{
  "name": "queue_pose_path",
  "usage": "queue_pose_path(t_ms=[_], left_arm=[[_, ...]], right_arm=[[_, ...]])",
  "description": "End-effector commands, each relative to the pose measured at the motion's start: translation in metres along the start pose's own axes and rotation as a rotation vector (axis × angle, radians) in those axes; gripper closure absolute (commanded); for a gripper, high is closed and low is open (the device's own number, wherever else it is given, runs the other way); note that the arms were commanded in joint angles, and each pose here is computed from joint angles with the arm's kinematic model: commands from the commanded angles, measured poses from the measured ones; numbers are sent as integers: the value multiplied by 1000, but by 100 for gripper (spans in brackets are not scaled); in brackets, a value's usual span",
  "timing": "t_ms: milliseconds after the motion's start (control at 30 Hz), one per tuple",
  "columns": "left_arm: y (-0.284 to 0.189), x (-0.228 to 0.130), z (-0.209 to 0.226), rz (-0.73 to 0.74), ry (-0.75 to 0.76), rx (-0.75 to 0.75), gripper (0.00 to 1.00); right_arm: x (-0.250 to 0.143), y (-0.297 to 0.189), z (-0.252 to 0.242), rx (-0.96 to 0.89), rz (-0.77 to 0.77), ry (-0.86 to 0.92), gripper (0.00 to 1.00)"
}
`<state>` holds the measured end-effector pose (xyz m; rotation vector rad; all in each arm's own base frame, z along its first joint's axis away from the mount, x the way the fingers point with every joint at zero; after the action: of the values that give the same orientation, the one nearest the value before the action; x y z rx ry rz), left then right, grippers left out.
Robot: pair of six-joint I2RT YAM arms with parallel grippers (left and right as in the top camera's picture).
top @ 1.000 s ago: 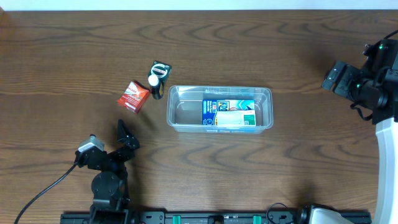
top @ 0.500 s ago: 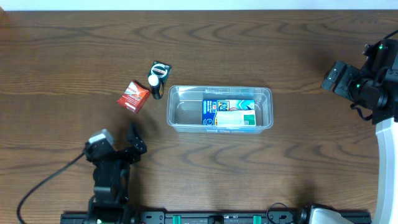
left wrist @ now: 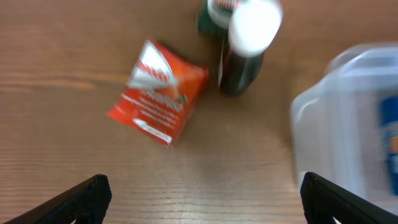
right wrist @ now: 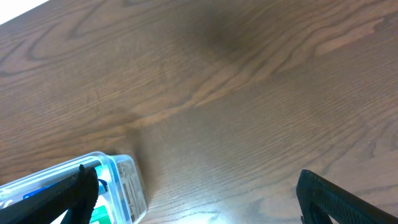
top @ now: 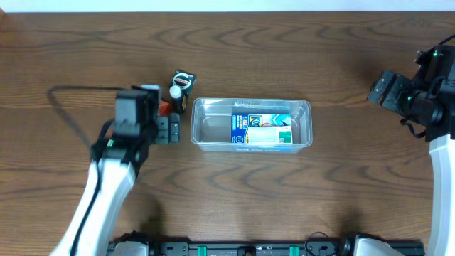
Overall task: Pack container
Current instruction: 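Move the left gripper toward the red Panadol box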
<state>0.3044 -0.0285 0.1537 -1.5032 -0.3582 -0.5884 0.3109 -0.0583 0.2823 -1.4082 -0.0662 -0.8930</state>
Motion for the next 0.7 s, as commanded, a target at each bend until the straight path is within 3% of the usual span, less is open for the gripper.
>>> queue_pose_path(t_ms=[0, 100, 200, 400, 667], left_arm=[[29, -18, 4, 138, 56, 22, 2], [41, -32, 0, 217, 92, -9, 2], [41, -32, -14, 204, 220, -131, 2], [43, -26, -9, 165, 319, -137, 2], [43, -3, 25, 38, 186, -154, 2]], right_arm=[[3, 0, -2, -10, -6, 8, 1], [3, 0, -2, -10, -5, 8, 1], [3, 0, -2, -10, -6, 8, 1], [3, 0, -2, -10, -5, 8, 1], [3, 0, -2, -10, -6, 8, 1]])
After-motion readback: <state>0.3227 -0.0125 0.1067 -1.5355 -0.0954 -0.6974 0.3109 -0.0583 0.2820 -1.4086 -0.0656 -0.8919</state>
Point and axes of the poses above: each gripper's point midway between its finger pads, its own y axis out along the fingers, its own z axis along the line the jaws close on, x = y × z, the point moved 4 cm from there along -y, back along the fingers, and after that the axes turned 5 degrees about y, right-handed, at the moved point
